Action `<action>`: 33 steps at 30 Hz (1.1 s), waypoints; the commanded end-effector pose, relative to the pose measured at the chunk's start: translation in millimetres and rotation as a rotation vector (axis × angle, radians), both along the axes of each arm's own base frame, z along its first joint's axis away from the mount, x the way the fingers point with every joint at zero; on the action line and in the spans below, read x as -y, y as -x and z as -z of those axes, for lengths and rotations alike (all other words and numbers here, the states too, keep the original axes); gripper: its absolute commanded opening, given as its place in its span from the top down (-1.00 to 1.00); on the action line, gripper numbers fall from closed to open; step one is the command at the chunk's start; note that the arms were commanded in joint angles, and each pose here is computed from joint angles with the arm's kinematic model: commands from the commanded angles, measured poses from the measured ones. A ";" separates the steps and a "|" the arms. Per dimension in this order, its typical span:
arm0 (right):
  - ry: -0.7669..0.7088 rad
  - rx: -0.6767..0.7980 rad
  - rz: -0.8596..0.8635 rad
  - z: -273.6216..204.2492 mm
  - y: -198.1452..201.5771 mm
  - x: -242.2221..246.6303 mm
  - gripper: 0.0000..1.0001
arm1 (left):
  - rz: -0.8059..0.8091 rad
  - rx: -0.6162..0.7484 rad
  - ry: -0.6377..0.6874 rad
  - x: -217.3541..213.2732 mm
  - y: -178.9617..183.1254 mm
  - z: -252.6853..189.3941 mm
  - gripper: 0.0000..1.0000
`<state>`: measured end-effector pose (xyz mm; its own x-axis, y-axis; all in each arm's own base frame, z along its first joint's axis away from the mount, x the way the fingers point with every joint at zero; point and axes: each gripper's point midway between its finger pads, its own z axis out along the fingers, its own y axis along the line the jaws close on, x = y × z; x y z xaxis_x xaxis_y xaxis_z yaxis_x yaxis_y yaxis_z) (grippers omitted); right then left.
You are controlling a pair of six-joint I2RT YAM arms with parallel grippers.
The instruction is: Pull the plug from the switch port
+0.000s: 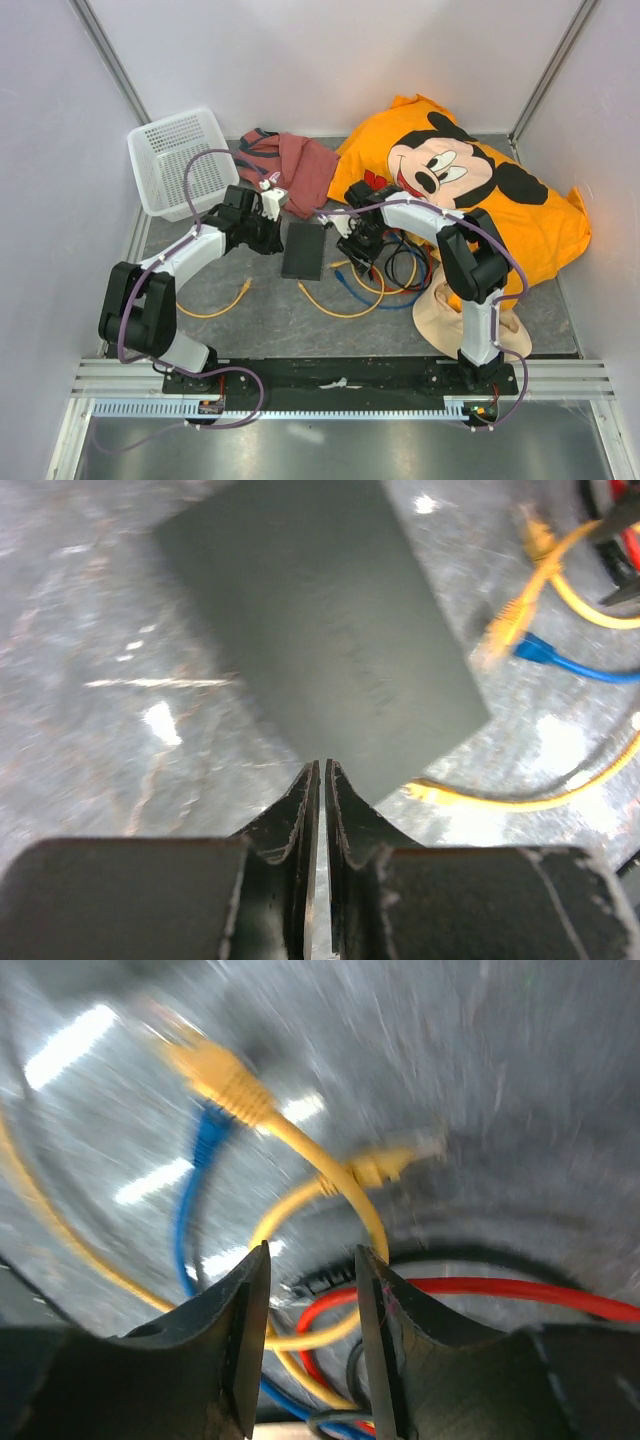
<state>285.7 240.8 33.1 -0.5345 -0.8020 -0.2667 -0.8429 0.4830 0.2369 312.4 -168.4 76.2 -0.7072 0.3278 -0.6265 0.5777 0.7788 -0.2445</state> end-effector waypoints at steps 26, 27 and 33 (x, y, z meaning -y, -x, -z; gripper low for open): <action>-0.281 0.560 0.545 -203.9 -156.6 16.2 -0.96 | -0.091 0.271 -0.095 -44.9 -71.4 -109.5 -0.93; -0.284 0.589 0.568 -210.1 -164.1 15.3 -0.96 | -0.099 0.293 -0.088 -44.5 -74.4 -119.3 -0.94; -0.273 0.665 0.573 -219.0 -172.7 8.6 -0.96 | -0.165 0.385 -0.024 -41.2 -89.3 -173.4 -0.96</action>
